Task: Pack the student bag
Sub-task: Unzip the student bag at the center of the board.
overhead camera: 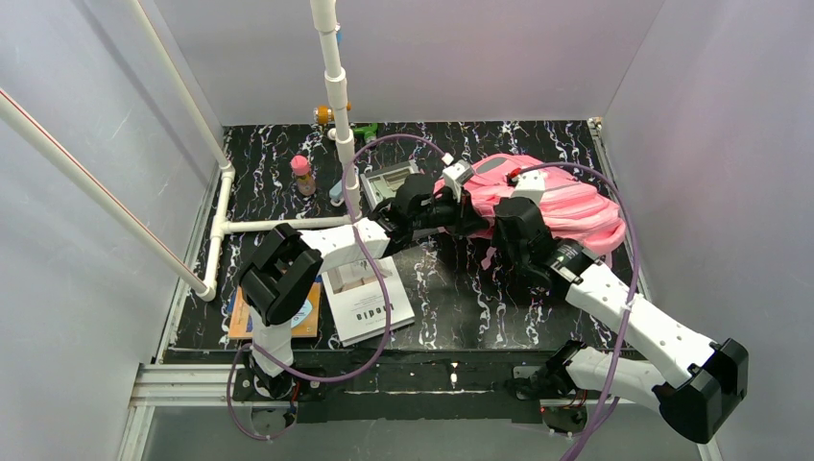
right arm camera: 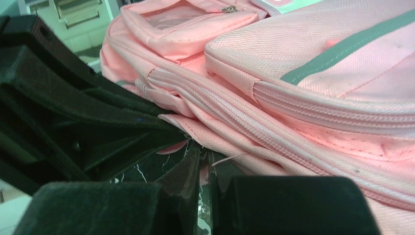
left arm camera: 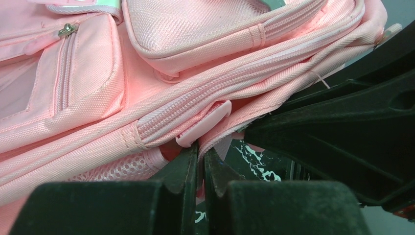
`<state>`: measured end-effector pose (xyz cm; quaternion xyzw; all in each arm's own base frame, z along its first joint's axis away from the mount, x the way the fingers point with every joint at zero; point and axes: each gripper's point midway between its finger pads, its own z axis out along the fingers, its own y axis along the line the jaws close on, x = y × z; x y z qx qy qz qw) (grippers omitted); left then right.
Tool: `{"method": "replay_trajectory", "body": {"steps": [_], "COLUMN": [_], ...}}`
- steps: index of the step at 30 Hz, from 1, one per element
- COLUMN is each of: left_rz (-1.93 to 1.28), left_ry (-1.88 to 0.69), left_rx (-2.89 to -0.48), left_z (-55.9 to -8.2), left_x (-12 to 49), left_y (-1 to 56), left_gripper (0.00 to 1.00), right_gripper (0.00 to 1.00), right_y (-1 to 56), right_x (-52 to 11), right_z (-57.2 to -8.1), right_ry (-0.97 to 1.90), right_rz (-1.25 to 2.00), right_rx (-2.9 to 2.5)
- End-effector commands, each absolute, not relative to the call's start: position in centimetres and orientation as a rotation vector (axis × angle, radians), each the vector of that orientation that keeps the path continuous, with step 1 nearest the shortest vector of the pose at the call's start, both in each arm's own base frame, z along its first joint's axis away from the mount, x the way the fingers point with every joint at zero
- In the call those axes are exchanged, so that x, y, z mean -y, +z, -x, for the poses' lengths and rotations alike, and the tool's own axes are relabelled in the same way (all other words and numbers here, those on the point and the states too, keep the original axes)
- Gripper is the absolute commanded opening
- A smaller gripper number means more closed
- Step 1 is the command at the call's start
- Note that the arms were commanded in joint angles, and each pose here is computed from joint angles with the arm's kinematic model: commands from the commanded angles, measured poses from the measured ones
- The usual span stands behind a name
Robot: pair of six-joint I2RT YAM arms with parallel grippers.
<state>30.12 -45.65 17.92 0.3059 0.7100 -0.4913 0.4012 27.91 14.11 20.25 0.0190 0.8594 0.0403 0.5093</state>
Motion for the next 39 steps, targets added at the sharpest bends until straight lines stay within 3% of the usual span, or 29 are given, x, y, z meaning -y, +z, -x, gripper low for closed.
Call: {"method": "replay_trajectory", "body": {"steps": [1, 4, 14, 22, 30, 36, 37, 39], "left_rz": [-0.776, -0.785, -0.800, -0.786, -0.879, -0.998, -1.006, -1.018], "left_ry": [-1.346, -1.344, -1.386, -1.294, -1.287, -1.344, -1.355, -1.342], "left_rx": [-1.762, -1.771, -1.795, -1.805, -1.772, -1.720, -1.715, -1.687], "left_z": [-30.6, -30.9, -30.2, -31.7, -31.5, -29.2, -28.7, -27.9], "left_x": [44.5, 44.3, 44.4, 44.2, 44.4, 43.8, 43.6, 43.1], "left_y": [21.1, 20.5, 19.8, 19.2, 18.5, 19.4, 19.8, 21.0], "left_gripper": [0.00, 0.00, 0.00, 0.00, 0.00, 0.00, 0.07, 0.32], "right_gripper": [0.10, 0.01, 0.01, 0.01, 0.01, 0.01, 0.01, 0.01], "right_y": [22.1, 21.7, 22.3, 25.5, 29.6, 30.4, 30.5, 30.6], "right_x": [-11.7, -11.5, -11.3, -4.1, -2.4, -5.6, -6.3, -7.3], "right_z": [-27.8, -27.3, -27.8, -23.4, -18.4, -18.1, -18.2, -18.5], "right_ry": [-0.039, -0.064, -0.090, -0.380, -0.128, 0.083, 0.118, 0.168], "right_rz": [0.090, 0.165, 0.191, 0.033, 0.016, 0.150, 0.162, 0.176], "right_rx": [-2.081, -2.103, -2.064, -2.133, -2.075, -2.046, -2.041, -2.037]}}
